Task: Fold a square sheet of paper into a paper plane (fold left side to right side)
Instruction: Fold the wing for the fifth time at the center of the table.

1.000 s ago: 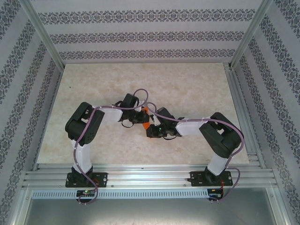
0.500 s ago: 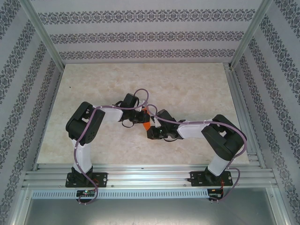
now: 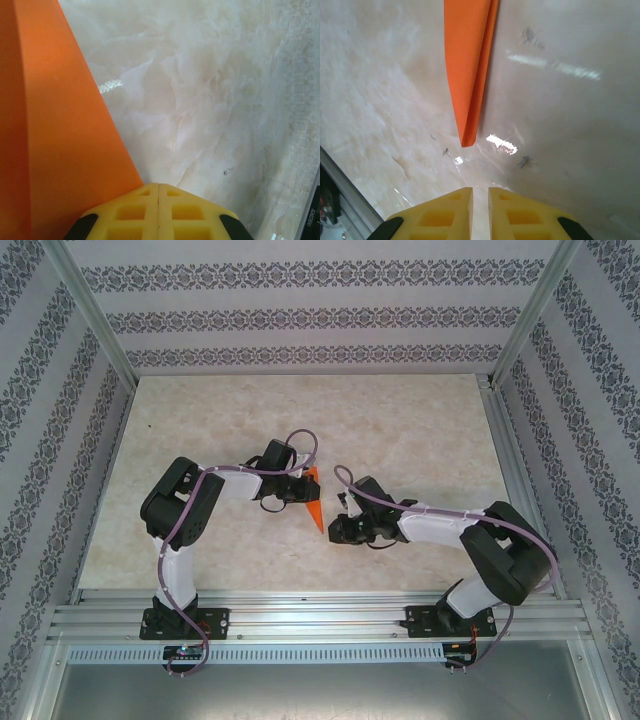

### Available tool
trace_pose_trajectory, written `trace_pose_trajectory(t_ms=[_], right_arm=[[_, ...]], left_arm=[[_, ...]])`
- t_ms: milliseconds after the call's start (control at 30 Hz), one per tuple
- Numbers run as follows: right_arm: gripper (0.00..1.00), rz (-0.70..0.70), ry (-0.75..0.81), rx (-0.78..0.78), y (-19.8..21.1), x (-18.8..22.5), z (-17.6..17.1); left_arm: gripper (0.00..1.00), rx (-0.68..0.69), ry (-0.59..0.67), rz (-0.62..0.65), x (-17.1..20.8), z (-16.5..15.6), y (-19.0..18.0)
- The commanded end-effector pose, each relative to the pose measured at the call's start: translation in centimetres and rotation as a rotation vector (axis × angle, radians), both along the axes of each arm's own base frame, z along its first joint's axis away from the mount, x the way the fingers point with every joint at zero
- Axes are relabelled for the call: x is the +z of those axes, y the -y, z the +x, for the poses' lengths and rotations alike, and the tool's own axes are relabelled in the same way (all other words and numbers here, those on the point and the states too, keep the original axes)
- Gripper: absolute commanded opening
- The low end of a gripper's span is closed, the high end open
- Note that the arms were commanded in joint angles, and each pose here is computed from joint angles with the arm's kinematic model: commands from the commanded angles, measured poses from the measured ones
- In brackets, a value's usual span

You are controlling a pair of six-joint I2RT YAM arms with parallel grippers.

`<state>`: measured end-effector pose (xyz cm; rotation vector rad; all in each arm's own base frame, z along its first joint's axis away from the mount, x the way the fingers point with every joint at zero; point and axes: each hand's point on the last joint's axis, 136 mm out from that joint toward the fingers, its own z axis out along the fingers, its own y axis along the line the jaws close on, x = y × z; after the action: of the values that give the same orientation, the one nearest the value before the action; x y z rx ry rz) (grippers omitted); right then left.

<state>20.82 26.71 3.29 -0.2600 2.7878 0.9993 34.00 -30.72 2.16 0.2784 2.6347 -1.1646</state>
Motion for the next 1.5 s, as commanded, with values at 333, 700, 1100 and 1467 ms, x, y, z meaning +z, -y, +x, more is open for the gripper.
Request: trace_pose_trajectory(t_ms=[333, 700, 1100, 1467], right_arm=[[0.16, 0.116, 0.072, -0.015, -4.9, 1.8, 5.1], [0.16, -0.146, -0.08, -0.004, -0.8, -5.6, 1.1], [0.16, -0.266, -0.172, 0.025, 0.9, -8.0, -2.4], [0.16, -0.279, -0.192, 0.031, 0.8, -8.3, -2.8]], left_arm=[[0.0, 0.045, -0.015, 0.133, -3.9, -0.4, -2.8], [0.01, 0.027, 0.013, 0.154, -3.1, 0.1, -3.0], [0.06, 0.021, 0.049, 0.202, -3.3, 4.5, -4.8], [0.09, 0.049, 0.092, 0.188, -2.6, 9.3, -5.6]])
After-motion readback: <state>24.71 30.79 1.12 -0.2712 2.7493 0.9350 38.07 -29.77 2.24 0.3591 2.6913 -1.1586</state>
